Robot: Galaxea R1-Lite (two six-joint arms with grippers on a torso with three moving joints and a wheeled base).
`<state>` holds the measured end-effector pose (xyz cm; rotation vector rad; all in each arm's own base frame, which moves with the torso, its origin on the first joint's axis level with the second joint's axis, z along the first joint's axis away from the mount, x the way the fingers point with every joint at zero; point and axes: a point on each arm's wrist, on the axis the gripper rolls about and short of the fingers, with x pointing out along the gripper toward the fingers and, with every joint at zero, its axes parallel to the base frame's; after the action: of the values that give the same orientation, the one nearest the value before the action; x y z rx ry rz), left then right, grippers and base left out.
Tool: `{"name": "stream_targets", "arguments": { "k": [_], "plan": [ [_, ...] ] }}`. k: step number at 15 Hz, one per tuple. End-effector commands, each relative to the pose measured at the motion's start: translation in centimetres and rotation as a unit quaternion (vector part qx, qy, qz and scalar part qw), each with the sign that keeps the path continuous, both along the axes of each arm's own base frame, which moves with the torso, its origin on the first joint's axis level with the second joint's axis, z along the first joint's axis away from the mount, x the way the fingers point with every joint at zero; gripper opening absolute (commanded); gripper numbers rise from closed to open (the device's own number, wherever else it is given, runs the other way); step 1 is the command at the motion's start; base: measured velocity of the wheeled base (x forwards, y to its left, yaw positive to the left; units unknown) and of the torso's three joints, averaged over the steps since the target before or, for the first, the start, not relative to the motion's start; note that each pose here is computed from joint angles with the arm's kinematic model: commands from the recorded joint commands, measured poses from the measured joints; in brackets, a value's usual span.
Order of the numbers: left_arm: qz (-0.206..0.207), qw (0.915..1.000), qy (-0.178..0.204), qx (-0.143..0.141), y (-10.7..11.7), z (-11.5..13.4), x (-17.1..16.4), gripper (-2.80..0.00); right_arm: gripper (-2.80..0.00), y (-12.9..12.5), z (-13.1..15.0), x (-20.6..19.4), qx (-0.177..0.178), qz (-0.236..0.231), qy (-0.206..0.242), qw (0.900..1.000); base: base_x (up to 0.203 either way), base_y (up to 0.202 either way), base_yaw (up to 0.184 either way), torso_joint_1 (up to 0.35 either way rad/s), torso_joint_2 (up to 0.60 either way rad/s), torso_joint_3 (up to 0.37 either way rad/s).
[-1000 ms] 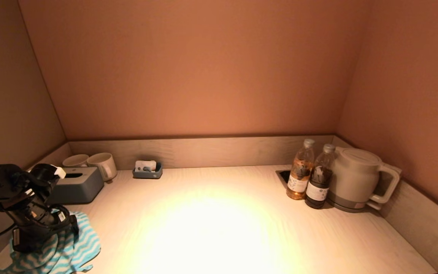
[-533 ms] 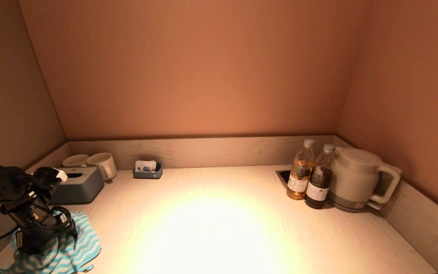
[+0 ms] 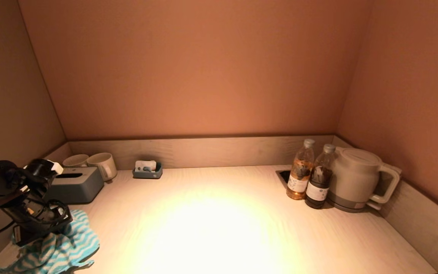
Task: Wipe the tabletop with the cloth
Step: Pick up the tablecloth
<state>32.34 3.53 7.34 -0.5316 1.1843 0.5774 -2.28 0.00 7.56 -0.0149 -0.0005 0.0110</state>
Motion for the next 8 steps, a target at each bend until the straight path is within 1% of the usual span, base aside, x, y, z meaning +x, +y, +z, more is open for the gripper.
{"name": "stream_targets", "arguments": {
  "k": [1,3,4,6,8],
  "plan": [
    [0.001,1.0,-0.009,0.0,0.0,0.6,-0.2,-2.8,-2.8,0.0,0.0,0.0,0.0,0.001,-0.001,1.0,0.0,0.0,0.0,0.0,0.0,0.0],
    [0.0,0.9998,-0.021,-0.007,-0.2,1.4,-0.4,-2.8,-2.8,0.0,0.0,0.0,0.0,0.001,0.0,1.0,0.0,0.0,0.0,0.0,0.0,0.0],
    [0.0,0.9993,-0.037,-0.01,-0.4,2.4,-0.7,-2.8,-2.8,0.0,0.0,0.0,0.0,0.001,0.0,1.0,0.0,0.0,0.0,0.0,0.0,0.0],
    [-0.005,0.9987,-0.048,-0.013,-0.9,3.3,-1.0,-2.8,-2.8,0.0,0.0,0.0,0.0,0.001,0.0,1.0,0.0,0.0,0.0,0.0,0.0,0.0],
    [-0.028,0.9955,-0.089,-0.015,-2.6,6.4,-2.4,-2.8,-2.8,0.0,0.0,0.0,0.0,0.001,-0.001,1.0,0.0,0.0,0.0,0.0,0.0,0.0]
  ]
}}
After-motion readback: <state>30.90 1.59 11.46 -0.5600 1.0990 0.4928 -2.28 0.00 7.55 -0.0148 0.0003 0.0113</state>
